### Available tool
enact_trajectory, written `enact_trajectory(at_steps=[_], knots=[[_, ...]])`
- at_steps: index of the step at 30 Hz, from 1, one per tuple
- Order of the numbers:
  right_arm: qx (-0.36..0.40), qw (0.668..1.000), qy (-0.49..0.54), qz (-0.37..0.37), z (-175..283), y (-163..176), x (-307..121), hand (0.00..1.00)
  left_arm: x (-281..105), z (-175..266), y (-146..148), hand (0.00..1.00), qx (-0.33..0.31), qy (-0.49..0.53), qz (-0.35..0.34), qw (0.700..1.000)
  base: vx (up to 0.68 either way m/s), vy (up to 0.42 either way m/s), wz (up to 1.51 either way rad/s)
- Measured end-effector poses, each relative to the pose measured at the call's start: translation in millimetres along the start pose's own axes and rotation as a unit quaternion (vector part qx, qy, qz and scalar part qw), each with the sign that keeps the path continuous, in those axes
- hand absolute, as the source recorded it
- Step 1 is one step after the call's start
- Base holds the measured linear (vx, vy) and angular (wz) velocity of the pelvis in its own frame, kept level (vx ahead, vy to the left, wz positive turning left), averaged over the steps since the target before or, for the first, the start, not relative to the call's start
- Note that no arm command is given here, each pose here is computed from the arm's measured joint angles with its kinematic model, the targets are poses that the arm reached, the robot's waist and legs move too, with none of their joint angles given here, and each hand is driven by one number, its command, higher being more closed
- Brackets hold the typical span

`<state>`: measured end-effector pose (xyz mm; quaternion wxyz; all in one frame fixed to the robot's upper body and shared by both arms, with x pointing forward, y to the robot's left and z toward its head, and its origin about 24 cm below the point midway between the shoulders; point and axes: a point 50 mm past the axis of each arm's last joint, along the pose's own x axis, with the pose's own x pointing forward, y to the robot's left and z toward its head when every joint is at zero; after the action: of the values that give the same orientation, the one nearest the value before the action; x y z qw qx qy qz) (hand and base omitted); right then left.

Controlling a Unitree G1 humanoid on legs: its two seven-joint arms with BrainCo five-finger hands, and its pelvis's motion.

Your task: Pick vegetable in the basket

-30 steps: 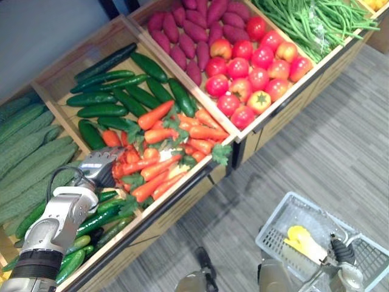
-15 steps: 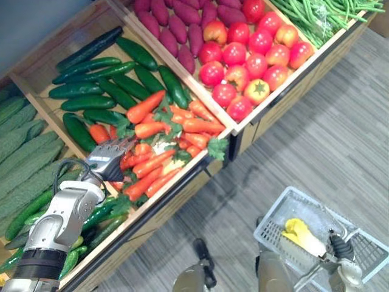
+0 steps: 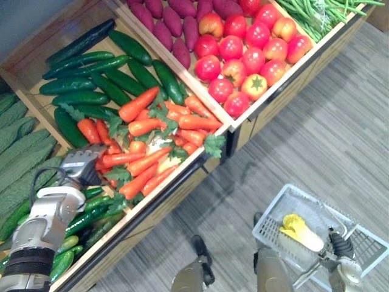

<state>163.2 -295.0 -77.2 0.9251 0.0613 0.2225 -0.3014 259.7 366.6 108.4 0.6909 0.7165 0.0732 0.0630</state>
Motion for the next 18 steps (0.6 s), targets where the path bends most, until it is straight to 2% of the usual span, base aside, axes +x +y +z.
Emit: enact_trajectory(at_steps=[1, 9, 13, 18], knots=[[0.0, 1.0, 0.0, 0.0, 0, 0, 0, 1.0, -1, -3, -3, 1.0, 0.0, 0.007, -0.006, 1.0, 0.0, 0.0, 0.0], [-0.002, 1.0, -0.004, 0.006, 2, 3, 1, 1.0, -1, -7, 1, 1.0, 0.006, 0.005, 0.009, 1.0, 0.0, -0.001, 0.01], [-0.003, 1.0, -0.006, 0.009, 2, 5, 1, 1.0, 4, 9, 15, 1.0, 0.011, -0.027, 0.037, 0.999, 0.0, 0.0, 0.01], [-0.004, 1.0, -0.006, 0.009, 2, 4, 1, 1.0, 5, -7, 29, 1.0, 0.041, -0.011, 0.027, 0.999, 0.0, 0.0, 0.0]])
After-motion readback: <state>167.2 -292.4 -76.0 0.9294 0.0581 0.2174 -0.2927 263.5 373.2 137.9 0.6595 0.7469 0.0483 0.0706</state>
